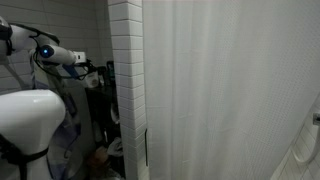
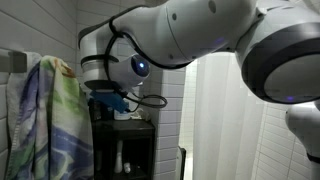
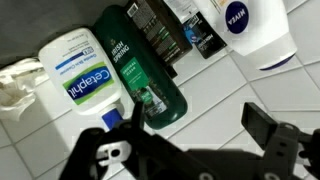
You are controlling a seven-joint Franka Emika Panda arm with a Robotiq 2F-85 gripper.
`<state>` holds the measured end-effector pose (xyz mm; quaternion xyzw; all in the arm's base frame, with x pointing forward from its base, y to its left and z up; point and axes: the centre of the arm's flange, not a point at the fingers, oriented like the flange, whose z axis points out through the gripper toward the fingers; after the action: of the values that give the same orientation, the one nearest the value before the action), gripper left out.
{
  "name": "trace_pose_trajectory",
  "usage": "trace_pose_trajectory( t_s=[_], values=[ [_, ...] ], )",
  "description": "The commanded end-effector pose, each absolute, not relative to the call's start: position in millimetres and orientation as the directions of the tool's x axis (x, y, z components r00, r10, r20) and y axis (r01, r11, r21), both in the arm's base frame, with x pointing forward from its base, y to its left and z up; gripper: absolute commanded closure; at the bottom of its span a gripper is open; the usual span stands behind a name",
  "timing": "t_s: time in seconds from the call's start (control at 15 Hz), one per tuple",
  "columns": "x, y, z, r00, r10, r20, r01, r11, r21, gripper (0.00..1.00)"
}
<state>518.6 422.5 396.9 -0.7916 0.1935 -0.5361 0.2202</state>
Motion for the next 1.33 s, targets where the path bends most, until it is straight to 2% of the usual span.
trace_pose_trajectory(
  t_s=[0.0, 0.8, 1.27],
  values=[
    [557, 475, 436, 0.321, -0.576, 0.751, -0.112, -0.811, -0.574, 0.00],
    [596, 449, 420, 0.243, -0.529, 0.813, -0.133, -0.848, -0.512, 0.00],
    [566, 467, 415, 0.254, -0.399, 0.881, -0.077, -0.916, -0.393, 0.00]
  ],
)
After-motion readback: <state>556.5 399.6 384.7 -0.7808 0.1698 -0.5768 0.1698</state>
